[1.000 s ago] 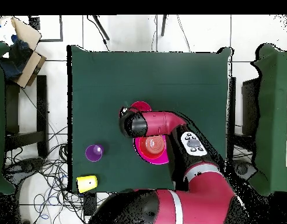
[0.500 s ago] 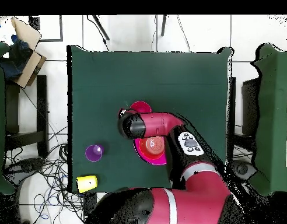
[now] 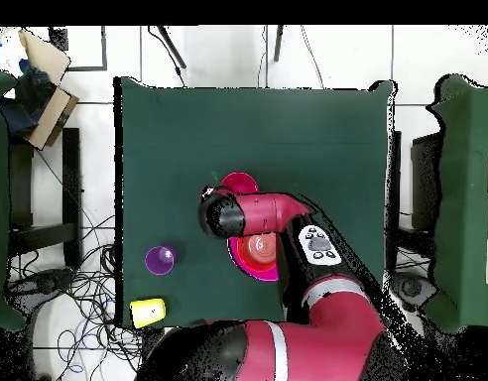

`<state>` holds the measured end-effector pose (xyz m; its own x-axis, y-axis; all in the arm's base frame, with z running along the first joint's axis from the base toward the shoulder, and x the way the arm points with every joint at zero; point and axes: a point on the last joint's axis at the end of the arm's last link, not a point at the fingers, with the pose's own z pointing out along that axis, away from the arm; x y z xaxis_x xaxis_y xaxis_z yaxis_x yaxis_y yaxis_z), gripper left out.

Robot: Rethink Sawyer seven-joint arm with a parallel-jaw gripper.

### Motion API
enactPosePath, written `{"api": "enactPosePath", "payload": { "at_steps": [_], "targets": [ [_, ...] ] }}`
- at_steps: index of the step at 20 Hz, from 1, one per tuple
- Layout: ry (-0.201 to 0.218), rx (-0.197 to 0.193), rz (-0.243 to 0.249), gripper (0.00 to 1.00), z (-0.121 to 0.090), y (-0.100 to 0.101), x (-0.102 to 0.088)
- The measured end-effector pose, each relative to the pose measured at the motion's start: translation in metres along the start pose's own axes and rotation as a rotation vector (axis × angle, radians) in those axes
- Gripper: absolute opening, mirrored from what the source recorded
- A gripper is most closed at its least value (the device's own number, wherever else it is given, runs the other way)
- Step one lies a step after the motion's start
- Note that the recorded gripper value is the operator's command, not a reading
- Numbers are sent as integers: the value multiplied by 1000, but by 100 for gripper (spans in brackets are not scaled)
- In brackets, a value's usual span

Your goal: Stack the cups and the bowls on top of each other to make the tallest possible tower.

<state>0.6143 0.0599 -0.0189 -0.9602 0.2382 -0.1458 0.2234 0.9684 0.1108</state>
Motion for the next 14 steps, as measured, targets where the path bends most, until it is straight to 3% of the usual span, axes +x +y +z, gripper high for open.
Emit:
{"api": "enactPosePath", "payload": {
  "at_steps": [14],
  "targets": [
    [-30,-1,6,100,12,-6,5]
  ]
}}
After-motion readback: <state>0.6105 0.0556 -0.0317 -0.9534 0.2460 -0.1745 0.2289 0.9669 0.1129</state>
